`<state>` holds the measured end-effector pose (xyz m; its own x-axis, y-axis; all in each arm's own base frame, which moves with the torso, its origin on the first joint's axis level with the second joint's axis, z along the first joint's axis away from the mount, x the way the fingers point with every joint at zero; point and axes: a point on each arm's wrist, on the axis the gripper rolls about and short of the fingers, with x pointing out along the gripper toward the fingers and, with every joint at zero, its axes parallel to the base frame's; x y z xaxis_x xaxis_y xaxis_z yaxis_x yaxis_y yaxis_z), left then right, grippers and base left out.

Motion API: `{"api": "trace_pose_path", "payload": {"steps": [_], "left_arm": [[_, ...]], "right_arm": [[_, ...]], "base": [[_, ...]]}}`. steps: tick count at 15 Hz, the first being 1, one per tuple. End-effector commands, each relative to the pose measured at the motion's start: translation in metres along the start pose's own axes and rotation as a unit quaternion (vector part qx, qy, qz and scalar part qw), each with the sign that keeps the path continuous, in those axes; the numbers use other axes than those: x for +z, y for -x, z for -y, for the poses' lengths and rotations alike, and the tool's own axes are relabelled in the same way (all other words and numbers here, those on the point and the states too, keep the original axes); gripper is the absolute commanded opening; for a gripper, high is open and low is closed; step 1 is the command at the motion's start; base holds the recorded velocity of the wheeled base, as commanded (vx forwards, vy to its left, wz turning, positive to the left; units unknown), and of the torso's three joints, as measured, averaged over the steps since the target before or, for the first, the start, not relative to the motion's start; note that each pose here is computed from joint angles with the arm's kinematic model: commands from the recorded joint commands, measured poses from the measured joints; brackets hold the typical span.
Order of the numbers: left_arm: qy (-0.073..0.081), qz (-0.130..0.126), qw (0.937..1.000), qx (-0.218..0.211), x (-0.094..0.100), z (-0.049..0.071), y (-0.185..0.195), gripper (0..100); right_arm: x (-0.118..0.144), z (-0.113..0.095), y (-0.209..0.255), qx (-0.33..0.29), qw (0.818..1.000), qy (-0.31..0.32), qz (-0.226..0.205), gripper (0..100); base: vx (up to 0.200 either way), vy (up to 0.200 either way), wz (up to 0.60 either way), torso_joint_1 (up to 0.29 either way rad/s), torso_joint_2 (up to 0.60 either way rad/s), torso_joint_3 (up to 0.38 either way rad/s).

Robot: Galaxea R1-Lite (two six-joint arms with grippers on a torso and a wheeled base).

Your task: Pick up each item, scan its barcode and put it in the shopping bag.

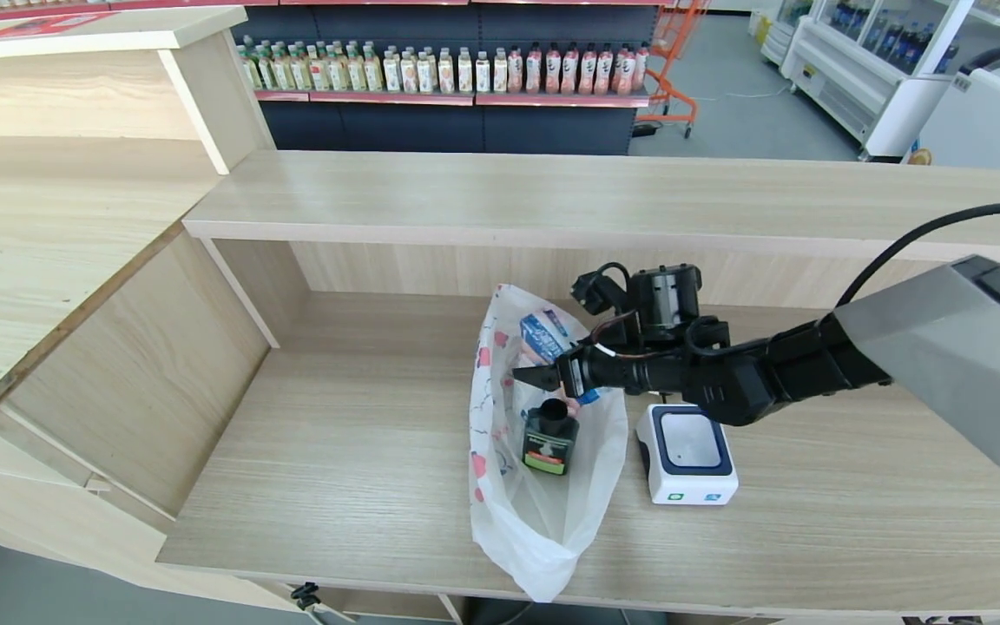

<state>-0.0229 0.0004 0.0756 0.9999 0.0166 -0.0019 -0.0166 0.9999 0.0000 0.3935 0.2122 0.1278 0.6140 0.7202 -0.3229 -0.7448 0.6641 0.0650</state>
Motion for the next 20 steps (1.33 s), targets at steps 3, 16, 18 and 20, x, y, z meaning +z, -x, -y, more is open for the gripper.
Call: {"api": "trace_pose_path", "payload": {"steps": [3,16,18,20], "left_arm": [[0.000,0.000,1.0000,0.000,0.000,0.000,0.000,100],[0.000,0.000,1.0000,0.000,0.000,0.000,0.000,100],[0.000,0.000,1.0000,0.000,0.000,0.000,0.000,100],[0.000,0.000,1.0000,0.000,0.000,0.000,0.000,100]], "right_arm": [[0.067,-0.022,0.086,0.014,0.996,-0.025,0.083,100],[-0.173,-0.141,0.379,-0.414,0.907,-0.050,0.064,100],[-0.187,-0.151,0.384,-0.429,0.899,-0.051,0.077,100],[-0.198,-0.162,0.388,-0.437,0.892,-0.036,0.113,100]], "base": [[0.000,0.000,0.00,0.000,0.00,0.000],[0.000,0.000,0.00,0.000,0.00,0.000],[0.000,0.000,0.00,0.000,0.00,0.000],[0.000,0.000,0.00,0.000,0.00,0.000]]}}
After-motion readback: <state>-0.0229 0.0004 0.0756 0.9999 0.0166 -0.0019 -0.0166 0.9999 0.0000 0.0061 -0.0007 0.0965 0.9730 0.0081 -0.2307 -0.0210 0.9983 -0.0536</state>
